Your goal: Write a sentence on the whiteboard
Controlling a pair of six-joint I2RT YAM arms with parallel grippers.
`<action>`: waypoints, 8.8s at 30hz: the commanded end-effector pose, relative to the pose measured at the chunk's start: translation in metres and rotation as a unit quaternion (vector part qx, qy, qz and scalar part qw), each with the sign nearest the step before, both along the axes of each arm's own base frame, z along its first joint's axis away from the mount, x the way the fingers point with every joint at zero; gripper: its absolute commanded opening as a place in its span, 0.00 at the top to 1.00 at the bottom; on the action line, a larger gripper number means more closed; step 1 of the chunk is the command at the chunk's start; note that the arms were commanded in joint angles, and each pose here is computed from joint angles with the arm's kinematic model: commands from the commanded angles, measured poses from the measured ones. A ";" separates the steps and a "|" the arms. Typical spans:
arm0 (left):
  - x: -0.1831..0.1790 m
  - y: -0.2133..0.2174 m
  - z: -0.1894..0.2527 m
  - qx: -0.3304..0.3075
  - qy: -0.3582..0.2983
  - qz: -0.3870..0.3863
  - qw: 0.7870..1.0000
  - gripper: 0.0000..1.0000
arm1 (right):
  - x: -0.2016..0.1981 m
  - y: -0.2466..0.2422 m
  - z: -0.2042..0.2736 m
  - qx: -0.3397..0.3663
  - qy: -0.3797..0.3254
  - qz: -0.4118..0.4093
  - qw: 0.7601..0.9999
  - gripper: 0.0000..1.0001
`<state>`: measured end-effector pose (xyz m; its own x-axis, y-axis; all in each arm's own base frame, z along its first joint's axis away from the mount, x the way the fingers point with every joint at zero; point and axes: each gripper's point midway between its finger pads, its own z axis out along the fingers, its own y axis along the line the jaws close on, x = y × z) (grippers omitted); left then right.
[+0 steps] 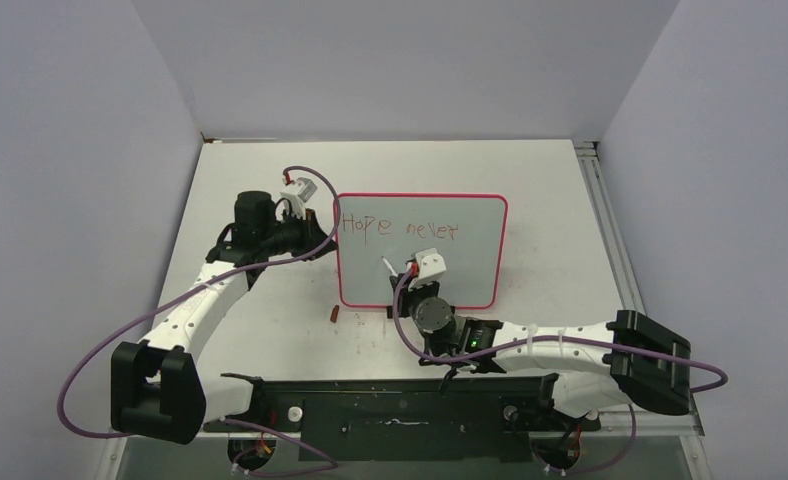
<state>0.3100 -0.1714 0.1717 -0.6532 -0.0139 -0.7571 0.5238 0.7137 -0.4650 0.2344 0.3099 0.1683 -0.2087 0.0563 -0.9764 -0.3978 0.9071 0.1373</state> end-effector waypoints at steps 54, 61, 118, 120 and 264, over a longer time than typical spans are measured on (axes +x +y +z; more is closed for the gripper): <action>-0.002 -0.009 0.011 -0.005 -0.019 -0.022 1.000 1.00 | -0.011 0.007 -0.018 -0.013 0.010 0.008 1.000 0.95; -0.002 -0.008 0.012 -0.004 -0.020 -0.020 1.000 1.00 | -0.011 0.013 -0.013 -0.012 0.004 0.015 1.000 0.95; 0.000 -0.013 0.009 -0.029 0.000 -0.027 0.999 0.84 | 0.001 -0.005 0.014 0.012 -0.009 0.017 1.000 0.95; 0.000 -0.013 0.009 -0.030 -0.001 -0.028 0.999 0.86 | 0.002 -0.005 0.013 0.011 -0.009 0.014 1.000 0.95; -0.002 -0.013 0.014 -0.028 -0.008 -0.026 0.999 0.97 | -0.001 -0.018 0.026 0.006 -0.042 -0.038 0.998 0.95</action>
